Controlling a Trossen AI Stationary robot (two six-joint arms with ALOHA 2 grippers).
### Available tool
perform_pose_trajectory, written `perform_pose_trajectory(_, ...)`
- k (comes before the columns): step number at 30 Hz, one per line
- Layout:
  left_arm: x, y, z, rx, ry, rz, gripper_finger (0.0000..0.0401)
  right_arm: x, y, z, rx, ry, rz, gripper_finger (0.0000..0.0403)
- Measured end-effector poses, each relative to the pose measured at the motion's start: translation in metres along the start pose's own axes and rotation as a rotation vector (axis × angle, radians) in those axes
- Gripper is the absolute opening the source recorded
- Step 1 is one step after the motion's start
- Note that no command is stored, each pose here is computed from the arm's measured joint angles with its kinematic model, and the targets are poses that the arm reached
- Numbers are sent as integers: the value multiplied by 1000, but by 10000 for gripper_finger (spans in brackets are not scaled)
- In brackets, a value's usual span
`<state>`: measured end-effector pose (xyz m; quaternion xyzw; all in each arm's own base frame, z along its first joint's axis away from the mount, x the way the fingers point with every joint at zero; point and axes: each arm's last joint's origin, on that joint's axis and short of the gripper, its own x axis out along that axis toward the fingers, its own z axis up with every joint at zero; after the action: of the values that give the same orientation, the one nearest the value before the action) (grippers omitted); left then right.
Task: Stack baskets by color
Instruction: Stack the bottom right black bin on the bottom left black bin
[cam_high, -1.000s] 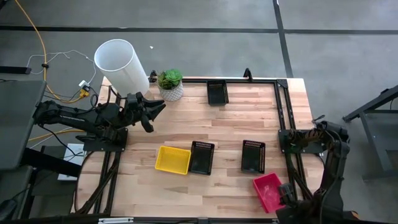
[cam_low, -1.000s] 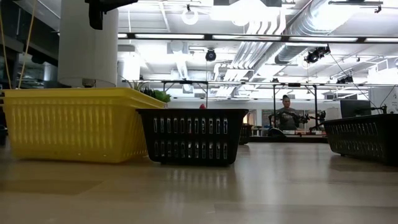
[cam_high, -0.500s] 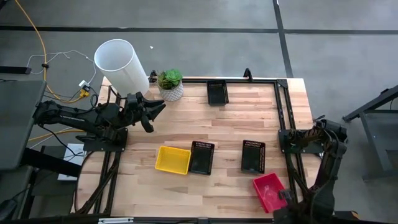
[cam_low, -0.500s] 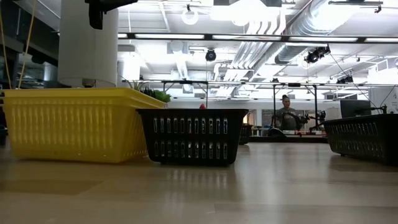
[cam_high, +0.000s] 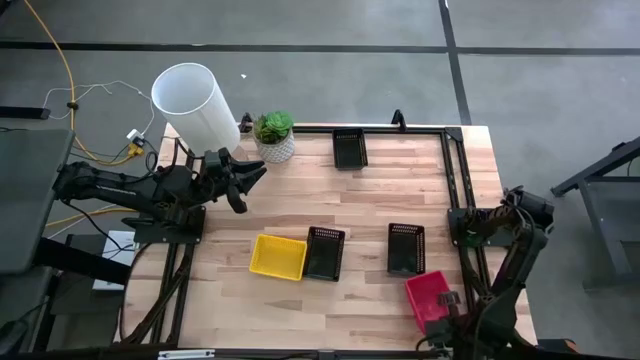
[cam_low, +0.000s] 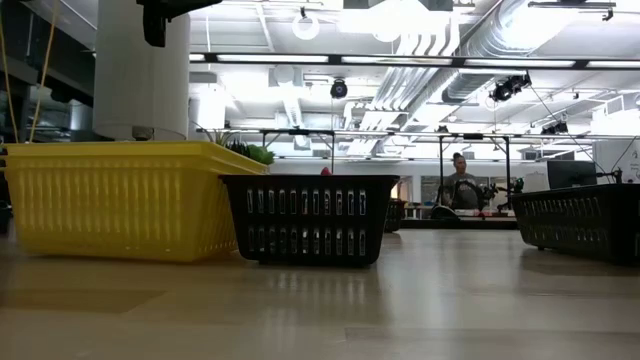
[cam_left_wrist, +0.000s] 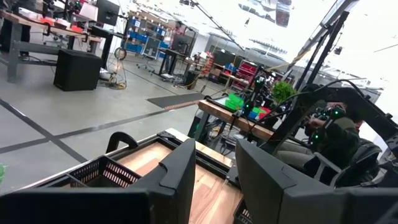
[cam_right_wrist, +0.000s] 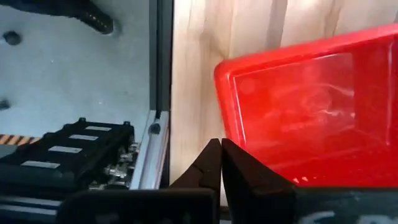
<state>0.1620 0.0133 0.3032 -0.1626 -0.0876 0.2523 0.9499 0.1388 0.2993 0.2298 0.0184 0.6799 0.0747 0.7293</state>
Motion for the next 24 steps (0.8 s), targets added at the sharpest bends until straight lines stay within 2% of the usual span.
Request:
perform_pose_trajectory(6, 0, 0, 0, 0, 0, 0, 103, -22, 11, 1, -96, -4, 69, 0)
perform_pose_trajectory(9, 0, 0, 0, 0, 0, 0, 103, -43, 11, 1, -83, -44, 98, 0)
perform_pose_trajectory(12, 0, 0, 0, 0, 5, -15, 103, -62, -2, 5, 34, -137, 88, 0)
perform_pose_trajectory(18, 0, -1, 0, 0, 14, -43, 103, -89, -52, -1, 351, -474, 57, 0)
perform_pose_trajectory(21, 0, -2, -1, -1, 26, -81, 103, -89, -81, -12, 453, -607, 94, 0)
perform_pose_trajectory(24, 0, -4, -1, -3, 41, -129, 103, -75, -110, -18, 513, -676, 123, 0)
